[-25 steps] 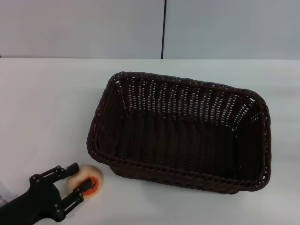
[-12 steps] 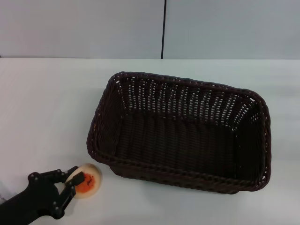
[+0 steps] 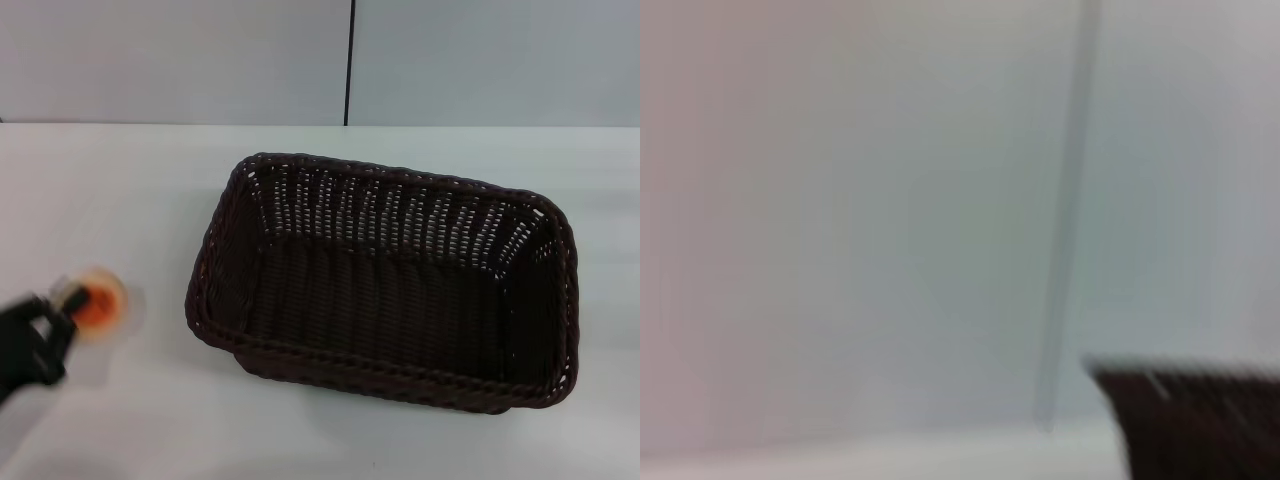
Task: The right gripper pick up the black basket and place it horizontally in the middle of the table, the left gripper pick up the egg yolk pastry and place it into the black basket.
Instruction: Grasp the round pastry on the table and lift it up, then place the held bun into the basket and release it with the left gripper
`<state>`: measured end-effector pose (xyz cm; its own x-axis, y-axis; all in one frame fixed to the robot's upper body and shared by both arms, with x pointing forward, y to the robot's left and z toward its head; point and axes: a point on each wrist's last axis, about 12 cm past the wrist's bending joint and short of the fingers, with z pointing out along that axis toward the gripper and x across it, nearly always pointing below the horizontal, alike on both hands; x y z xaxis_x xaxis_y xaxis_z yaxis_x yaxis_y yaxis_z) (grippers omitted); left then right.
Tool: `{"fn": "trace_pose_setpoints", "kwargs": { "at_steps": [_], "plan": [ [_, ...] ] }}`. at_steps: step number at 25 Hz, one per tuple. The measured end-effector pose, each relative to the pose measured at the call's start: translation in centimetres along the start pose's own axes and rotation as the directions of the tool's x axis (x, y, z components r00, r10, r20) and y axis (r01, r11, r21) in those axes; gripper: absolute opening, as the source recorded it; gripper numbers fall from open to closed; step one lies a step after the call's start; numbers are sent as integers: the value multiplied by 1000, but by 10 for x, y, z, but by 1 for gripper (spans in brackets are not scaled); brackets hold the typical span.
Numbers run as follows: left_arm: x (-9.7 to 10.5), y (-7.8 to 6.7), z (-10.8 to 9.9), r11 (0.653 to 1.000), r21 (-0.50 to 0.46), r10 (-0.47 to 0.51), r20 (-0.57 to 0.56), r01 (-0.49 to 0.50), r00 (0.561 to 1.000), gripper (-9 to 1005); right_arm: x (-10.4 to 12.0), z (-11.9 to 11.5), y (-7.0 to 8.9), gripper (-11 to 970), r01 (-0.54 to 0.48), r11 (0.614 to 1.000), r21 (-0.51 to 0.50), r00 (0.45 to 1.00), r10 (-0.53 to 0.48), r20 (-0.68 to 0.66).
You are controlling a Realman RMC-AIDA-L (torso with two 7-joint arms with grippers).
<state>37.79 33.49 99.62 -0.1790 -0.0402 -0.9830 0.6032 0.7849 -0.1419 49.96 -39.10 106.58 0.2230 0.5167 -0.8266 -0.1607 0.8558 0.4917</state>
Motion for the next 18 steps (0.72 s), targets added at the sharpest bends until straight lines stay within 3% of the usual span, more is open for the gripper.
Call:
{"fn": "trace_pose_setpoints", "kwargs": {
  "at_steps": [1, 7, 8, 10, 11, 14, 18],
  "plan": [
    [-7, 8, -1, 996, -86, -6, 76, 13, 997, 91, 0, 0, 0, 425, 0, 1000, 0, 1000, 0, 0],
    [-23, 13, 13, 990, -128, -32, 234, 64, 972, 68, 4, -10, -3, 425, -18, 999, 33, 1000, 19, -8],
    [-35, 12, 39, 992, -79, -64, 320, 94, 945, 64, 5, -12, -4, 425, -23, 999, 39, 1000, 24, -8],
    [-42, 8, 62, 995, -19, -88, 340, 100, 936, 62, 8, -16, -5, 425, -38, 998, 58, 999, 39, -8],
    [-47, 1, 84, 994, 66, -109, 333, 92, 936, 61, 8, -17, -5, 425, -42, 997, 64, 999, 43, -7],
    [-53, -12, 119, 975, 217, -109, 270, 50, 957, 58, 13, -23, -9, 425, -56, 992, 109, 998, 58, -19],
    [-54, -20, 134, 963, 266, -119, 241, 53, 963, 59, 16, -27, -12, 425, -61, 988, 142, 997, 66, -32]
  ]
}}
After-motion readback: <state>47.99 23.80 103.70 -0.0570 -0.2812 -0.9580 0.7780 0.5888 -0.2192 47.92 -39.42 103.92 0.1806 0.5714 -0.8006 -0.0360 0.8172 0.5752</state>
